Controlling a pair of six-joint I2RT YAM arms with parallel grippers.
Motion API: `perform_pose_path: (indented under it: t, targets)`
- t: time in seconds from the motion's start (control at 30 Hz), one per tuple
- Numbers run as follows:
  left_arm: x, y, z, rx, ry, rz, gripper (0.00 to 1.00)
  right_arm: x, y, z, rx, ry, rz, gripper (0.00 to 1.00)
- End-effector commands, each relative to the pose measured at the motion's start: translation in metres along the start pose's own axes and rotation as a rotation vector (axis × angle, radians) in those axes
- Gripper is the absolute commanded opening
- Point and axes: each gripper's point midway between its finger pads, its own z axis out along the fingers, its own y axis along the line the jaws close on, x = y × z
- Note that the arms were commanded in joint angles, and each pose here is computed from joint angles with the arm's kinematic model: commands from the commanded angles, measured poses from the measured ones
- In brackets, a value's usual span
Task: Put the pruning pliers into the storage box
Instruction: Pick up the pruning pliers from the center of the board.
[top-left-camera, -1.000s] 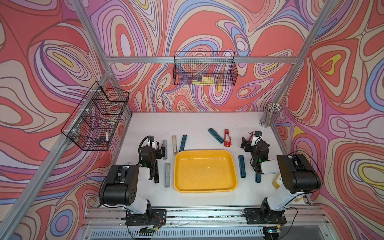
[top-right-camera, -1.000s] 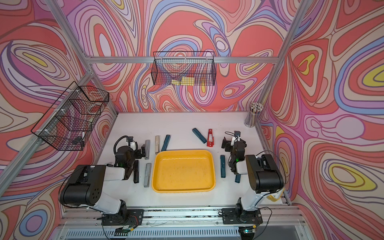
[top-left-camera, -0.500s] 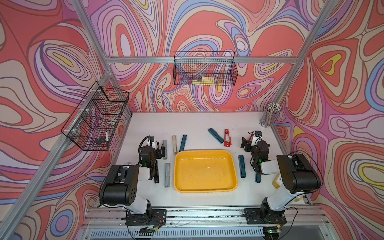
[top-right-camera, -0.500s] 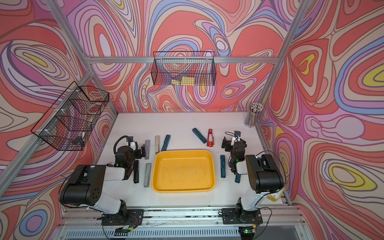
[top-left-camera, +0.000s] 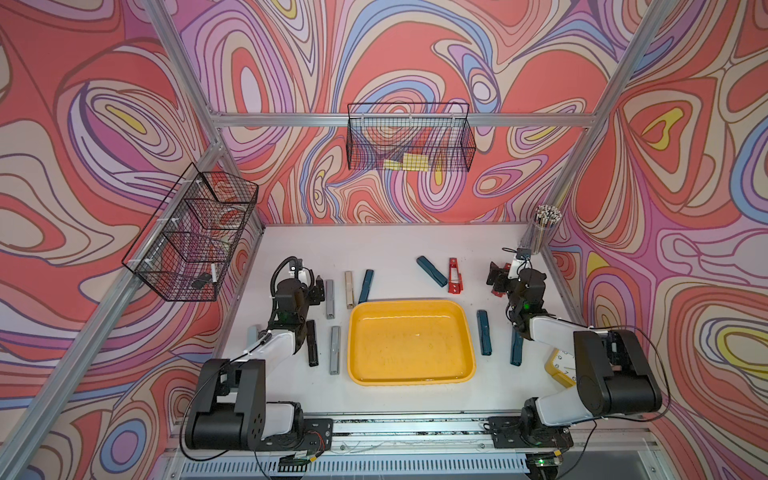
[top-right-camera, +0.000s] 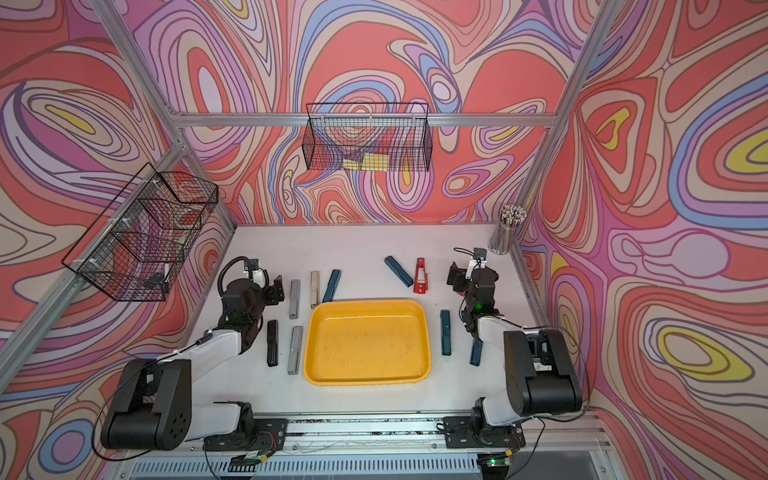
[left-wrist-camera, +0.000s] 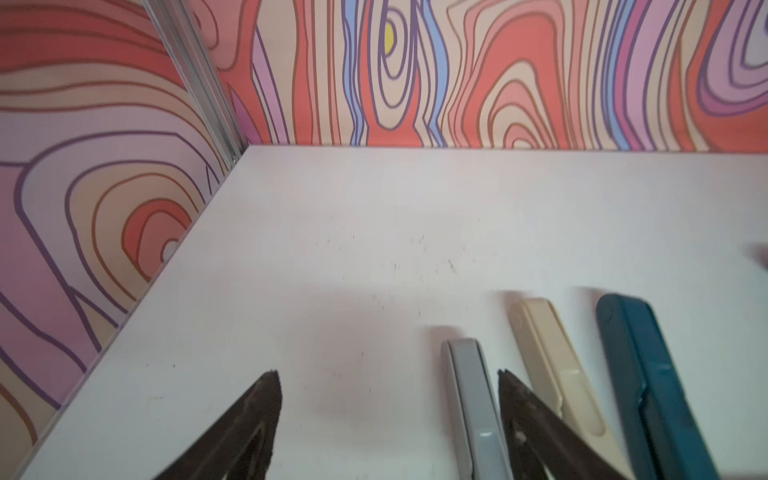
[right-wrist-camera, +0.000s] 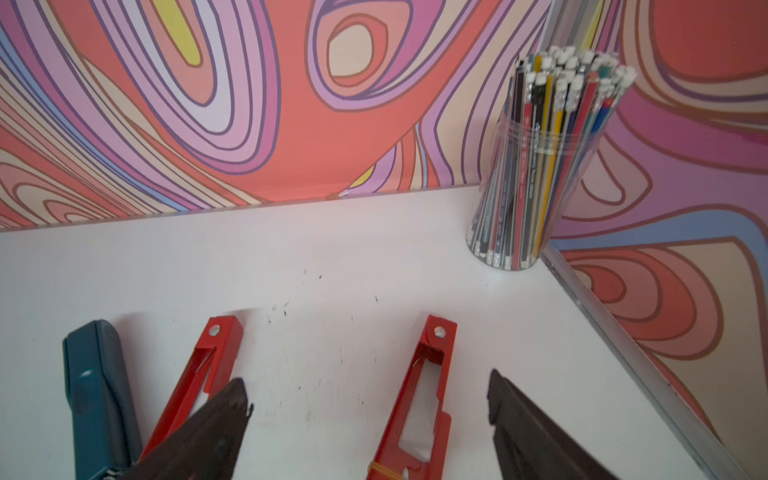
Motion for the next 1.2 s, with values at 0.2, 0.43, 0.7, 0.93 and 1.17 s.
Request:
perform_pose_path:
  t: [0.2,0.43,0.7,0.93,1.17]
  targets:
    - [0.020,-0.037,-0.001,0.120,0.410,-0.285,0.79,0.013,0.029,-0.013,-0.102,0.308,0.110,0.90]
    - [0.059,-0.046,-0.024,0.099,0.640,-0.382,0.74,0.024,0.079,-0.044,-0.209,0.441,0.124,0.85]
    - [0.096,-0.059,-0.029,0.073,0.745,-0.308,0.68,0.043,0.112,-0.081,-0.265,0.531,0.135,0.82]
    - [0.110,-0.051,-0.027,-0.032,0.783,-0.240,0.66,0.051,0.126,-0.103,-0.312,0.587,0.152,0.81]
    - [0.112,-0.049,-0.014,-0.052,0.777,-0.217,0.64,0.065,0.141,-0.117,-0.348,0.648,0.157,0.80]
